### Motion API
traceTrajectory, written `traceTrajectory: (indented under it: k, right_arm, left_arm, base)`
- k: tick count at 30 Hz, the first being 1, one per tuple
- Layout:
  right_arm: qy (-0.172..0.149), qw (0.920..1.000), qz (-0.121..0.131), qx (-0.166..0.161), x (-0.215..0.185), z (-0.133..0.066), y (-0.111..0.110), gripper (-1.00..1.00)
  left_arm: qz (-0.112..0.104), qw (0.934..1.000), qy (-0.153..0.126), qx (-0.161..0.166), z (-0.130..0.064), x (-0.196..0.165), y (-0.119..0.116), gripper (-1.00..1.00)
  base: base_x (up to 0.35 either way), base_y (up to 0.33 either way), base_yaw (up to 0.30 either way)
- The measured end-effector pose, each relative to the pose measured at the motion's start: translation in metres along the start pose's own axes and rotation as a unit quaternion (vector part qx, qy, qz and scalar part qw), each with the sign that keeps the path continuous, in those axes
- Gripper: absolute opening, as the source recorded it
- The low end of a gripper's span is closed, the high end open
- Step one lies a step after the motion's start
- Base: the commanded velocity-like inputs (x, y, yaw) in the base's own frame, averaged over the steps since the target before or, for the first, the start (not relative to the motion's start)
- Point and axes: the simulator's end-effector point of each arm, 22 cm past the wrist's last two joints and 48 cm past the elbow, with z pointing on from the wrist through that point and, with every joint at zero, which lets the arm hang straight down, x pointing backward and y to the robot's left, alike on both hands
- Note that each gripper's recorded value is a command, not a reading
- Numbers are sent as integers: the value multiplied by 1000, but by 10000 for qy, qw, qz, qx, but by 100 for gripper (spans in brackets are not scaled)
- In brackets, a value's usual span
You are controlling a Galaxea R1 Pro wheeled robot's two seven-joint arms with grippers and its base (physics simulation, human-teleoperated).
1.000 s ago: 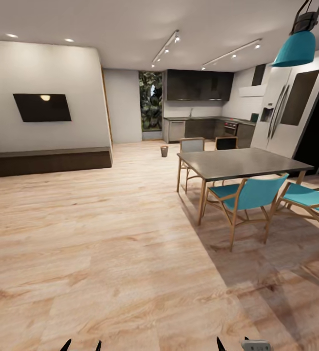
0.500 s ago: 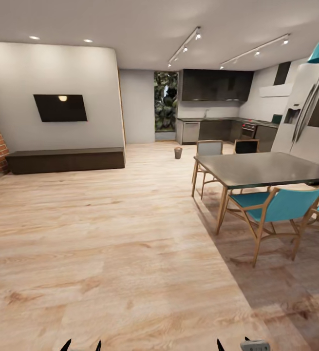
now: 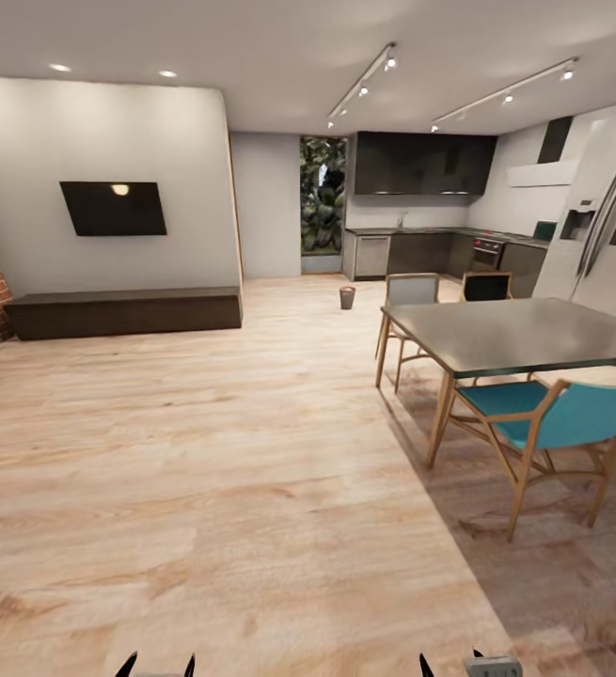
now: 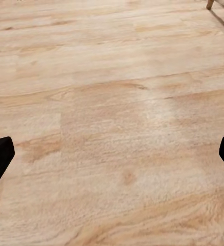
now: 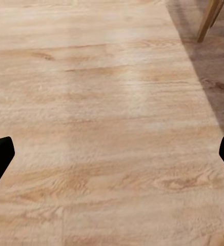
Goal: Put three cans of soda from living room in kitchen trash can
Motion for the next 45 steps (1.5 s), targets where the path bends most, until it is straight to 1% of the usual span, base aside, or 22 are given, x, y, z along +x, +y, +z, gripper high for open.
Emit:
traceTrajectory:
  k: [9,24,34,45]
  right_arm:
    - [6,10000,-4,-2,1,0,0,100]
    - [33,10000,-9,-10,3,0,1,100]
    - [44,10000,-22,-16,4,0,1,100]
    - [29,10000,-32,-15,4,0,1,100]
  left_arm:
    - [-7,10000,63,-2,-1,6,0,100]
    - [-1,10000,71,-1,-1,7,0,100]
    - [-1,10000,98,-2,-1,9,0,100]
    - [-1,10000,98,-2,-1,9,0,100]
  base:
    - [323,0,0]
    - [323,0,0]
    - [323,0,86]
    - [323,0,16]
